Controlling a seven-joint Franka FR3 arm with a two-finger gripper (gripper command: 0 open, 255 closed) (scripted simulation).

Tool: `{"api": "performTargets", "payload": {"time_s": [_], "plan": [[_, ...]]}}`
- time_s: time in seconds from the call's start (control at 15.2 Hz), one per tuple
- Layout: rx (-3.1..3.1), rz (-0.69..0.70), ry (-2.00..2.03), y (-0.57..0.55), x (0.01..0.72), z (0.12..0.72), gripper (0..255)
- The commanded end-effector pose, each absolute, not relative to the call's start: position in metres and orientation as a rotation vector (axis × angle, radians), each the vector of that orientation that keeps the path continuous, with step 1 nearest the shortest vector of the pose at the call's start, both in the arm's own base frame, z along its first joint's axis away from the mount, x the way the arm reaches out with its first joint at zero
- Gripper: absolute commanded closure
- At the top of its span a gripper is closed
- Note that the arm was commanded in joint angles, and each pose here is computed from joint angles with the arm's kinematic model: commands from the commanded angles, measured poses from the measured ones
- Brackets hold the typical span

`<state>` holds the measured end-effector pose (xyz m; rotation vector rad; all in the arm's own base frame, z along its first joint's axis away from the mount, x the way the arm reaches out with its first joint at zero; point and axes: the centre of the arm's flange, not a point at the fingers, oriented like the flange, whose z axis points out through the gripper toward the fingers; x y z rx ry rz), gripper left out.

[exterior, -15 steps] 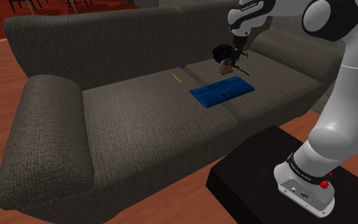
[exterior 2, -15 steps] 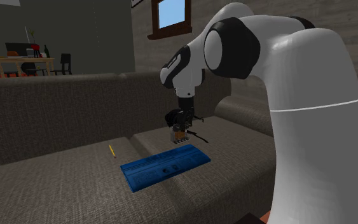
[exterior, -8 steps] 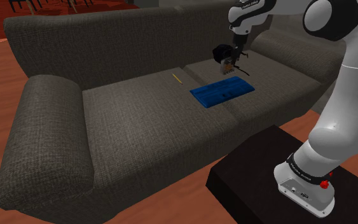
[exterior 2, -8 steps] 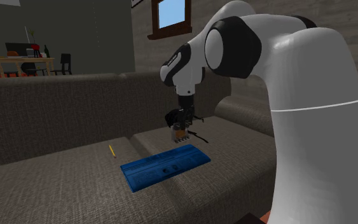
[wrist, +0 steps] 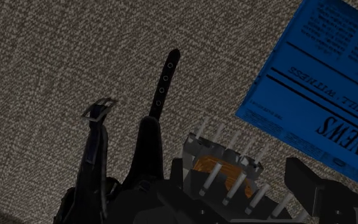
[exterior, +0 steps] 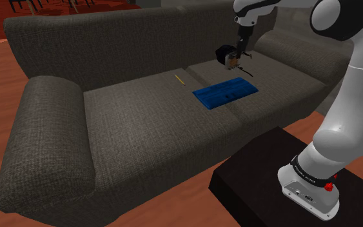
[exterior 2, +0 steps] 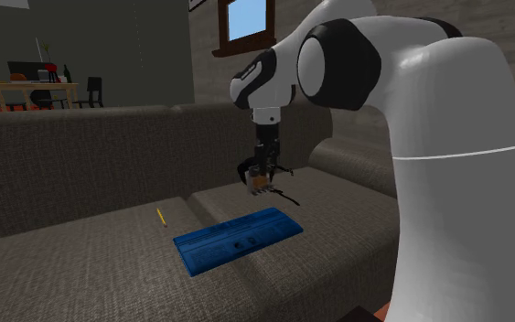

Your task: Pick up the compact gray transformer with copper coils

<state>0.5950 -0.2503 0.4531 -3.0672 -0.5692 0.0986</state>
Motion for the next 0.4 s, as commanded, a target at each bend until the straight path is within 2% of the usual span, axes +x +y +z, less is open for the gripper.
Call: {"api": "performTargets", "payload": {"time_s": [0.0, 0.33], "plan": [[-3.067, 0.098, -0.569, -0.25, 0.595, 0.464, 255], [-3.067, 0.098, -0.569, -0.25, 0.595, 0.481, 255]]}}
